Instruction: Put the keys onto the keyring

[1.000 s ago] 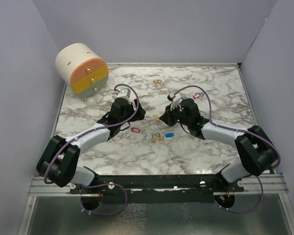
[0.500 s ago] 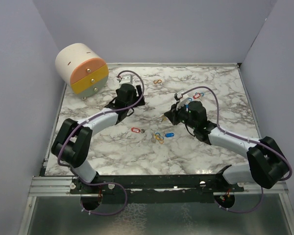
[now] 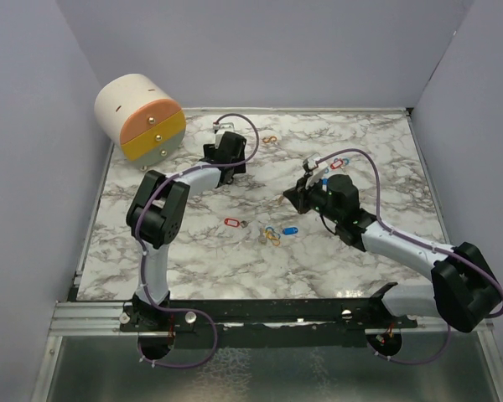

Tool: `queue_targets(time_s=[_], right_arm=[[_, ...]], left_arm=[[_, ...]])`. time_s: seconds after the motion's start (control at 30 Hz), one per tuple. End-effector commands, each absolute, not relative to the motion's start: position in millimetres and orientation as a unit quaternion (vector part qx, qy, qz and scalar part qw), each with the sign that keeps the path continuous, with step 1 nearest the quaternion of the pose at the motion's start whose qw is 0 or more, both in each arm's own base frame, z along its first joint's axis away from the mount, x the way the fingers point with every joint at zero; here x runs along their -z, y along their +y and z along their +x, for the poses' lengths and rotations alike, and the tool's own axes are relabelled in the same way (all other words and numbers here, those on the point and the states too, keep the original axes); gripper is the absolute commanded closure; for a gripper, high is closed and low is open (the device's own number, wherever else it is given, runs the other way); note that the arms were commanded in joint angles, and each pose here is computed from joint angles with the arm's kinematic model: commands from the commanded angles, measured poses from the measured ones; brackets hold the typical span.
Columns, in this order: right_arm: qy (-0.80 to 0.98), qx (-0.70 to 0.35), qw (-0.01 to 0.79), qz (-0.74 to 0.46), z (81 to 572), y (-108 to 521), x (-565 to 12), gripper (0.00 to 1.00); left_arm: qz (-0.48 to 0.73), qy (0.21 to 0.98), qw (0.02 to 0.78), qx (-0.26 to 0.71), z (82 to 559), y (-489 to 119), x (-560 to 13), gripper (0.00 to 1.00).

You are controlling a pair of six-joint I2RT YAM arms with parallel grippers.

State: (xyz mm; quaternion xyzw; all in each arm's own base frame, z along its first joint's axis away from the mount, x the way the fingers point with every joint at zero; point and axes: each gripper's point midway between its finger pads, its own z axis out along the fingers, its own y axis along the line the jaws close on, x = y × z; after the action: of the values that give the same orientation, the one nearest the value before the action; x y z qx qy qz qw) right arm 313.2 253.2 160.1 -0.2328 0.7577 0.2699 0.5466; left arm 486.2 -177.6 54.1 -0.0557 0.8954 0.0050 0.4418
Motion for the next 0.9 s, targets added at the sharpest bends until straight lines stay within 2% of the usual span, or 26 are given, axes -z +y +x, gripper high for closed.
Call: queue_targets(time_s=[0.0, 0.57, 0.87], right_arm=[[0.747, -0.265, 0.564, -0.230, 313, 251, -168, 1.00], [0.750, -0.264, 0.561, -0.232, 316, 253, -165, 1.00], [0.751, -0.264, 0.559, -0.233, 316, 253, -164, 1.00]], left_arm=[[-0.069, 0.891, 0.447, -0.038, 505, -156, -59, 0.23], [-0.068, 0.907, 0.417, 0.003, 518, -150, -25, 0.26], [-0.067, 0.912, 0.404, 0.006, 511, -150, -7, 0.40]])
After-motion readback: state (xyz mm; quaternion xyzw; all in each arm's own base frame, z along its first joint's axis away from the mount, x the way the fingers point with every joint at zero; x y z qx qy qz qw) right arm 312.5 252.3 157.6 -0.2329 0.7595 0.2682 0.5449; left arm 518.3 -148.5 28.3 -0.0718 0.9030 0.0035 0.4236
